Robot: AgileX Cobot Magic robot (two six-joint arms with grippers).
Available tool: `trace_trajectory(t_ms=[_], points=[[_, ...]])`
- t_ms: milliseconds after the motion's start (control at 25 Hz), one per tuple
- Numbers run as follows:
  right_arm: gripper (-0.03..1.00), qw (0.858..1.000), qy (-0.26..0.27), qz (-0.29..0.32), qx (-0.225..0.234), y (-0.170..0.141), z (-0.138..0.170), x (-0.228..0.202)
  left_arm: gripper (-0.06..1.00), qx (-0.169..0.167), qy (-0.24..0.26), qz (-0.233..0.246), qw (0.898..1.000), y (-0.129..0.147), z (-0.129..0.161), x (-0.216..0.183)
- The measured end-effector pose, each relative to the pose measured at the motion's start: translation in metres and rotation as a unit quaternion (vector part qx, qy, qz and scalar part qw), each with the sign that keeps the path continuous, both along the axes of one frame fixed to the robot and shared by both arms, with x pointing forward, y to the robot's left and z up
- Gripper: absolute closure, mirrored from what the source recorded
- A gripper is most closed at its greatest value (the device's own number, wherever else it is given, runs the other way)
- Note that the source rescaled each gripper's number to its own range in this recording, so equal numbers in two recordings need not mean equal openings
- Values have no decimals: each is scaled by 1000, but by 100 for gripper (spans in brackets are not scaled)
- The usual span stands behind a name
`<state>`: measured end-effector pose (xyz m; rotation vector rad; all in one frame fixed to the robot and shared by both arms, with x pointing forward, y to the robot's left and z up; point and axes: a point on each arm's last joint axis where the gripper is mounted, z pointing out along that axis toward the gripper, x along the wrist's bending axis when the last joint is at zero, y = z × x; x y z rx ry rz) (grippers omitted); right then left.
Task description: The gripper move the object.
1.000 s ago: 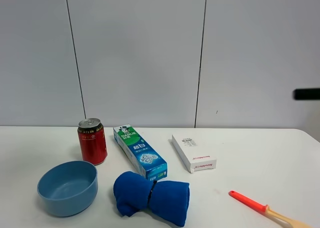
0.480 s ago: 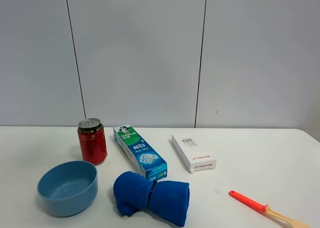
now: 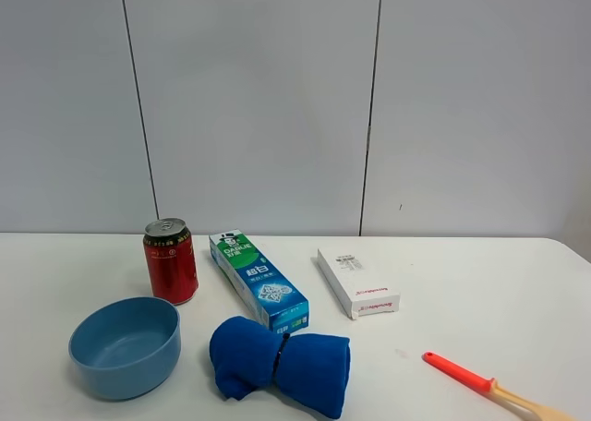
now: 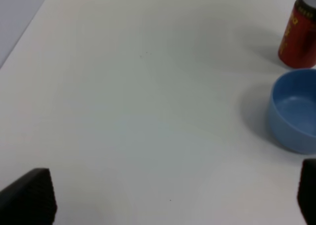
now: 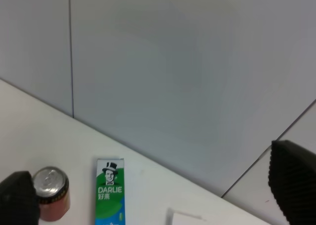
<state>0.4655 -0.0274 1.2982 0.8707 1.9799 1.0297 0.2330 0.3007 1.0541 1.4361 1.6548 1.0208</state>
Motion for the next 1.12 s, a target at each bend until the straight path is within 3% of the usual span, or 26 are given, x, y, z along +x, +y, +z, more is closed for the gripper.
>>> trace_trajectory(t_ms=[520, 800, 1120], points=[[4, 997, -73, -16, 7, -59, 48, -26, -6, 0, 0, 0, 1000, 0, 0, 0], [4, 989, -102, -105, 26, -124, 70, -17, -6, 0, 0, 0, 1000, 0, 0, 0], [4, 964, -148, -220, 11, -208, 93, -31, -6, 0, 0, 0, 1000, 0, 0, 0]])
